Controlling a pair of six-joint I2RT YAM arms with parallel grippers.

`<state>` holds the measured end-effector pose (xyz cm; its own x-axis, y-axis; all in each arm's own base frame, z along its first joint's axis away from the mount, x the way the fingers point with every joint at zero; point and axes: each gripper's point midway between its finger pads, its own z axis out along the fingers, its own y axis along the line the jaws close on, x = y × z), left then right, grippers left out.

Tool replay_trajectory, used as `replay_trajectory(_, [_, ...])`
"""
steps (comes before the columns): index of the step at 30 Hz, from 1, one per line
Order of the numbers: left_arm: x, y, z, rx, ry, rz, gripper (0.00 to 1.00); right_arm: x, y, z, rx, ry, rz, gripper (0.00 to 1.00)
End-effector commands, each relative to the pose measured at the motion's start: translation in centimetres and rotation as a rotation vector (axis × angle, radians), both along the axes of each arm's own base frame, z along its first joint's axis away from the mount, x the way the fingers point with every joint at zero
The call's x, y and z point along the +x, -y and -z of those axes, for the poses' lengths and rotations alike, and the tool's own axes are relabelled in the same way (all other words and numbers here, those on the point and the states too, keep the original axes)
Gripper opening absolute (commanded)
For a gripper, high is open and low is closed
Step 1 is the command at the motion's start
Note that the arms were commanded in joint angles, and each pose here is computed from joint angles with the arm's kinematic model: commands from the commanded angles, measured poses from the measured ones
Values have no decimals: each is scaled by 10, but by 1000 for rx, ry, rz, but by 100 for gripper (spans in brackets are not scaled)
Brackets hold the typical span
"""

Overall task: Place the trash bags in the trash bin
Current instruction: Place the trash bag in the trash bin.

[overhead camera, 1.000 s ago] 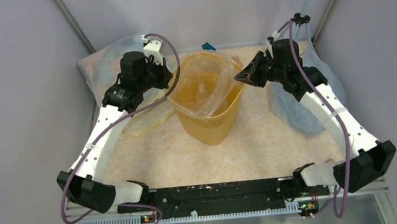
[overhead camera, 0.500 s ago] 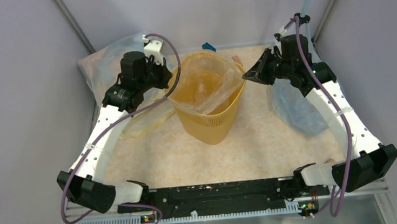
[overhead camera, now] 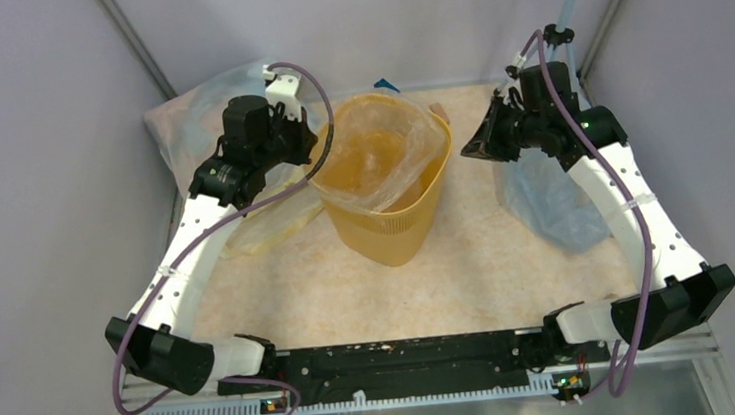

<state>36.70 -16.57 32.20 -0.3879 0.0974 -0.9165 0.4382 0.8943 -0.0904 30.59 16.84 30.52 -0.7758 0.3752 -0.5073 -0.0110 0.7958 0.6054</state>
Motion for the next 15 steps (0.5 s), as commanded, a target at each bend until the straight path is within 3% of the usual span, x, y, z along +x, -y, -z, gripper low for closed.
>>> replay_trajectory(1, [6, -4, -32, -26, 96, -20, 0, 2, 16, -6, -89, 33, 9, 0])
replay_trajectory(5, [4, 1, -32, -36, 96, 5, 0, 2, -1, -21, -36, 106, -112, 1])
replay_trajectory(9, [3, 2, -31, -44, 88, 8, 0, 1, -18, -43, 46, 186, -199, 22])
replay_trajectory(15, [2, 1, -34, -49, 92, 5, 0, 3, -28, -48, 109, 193, -212, 36])
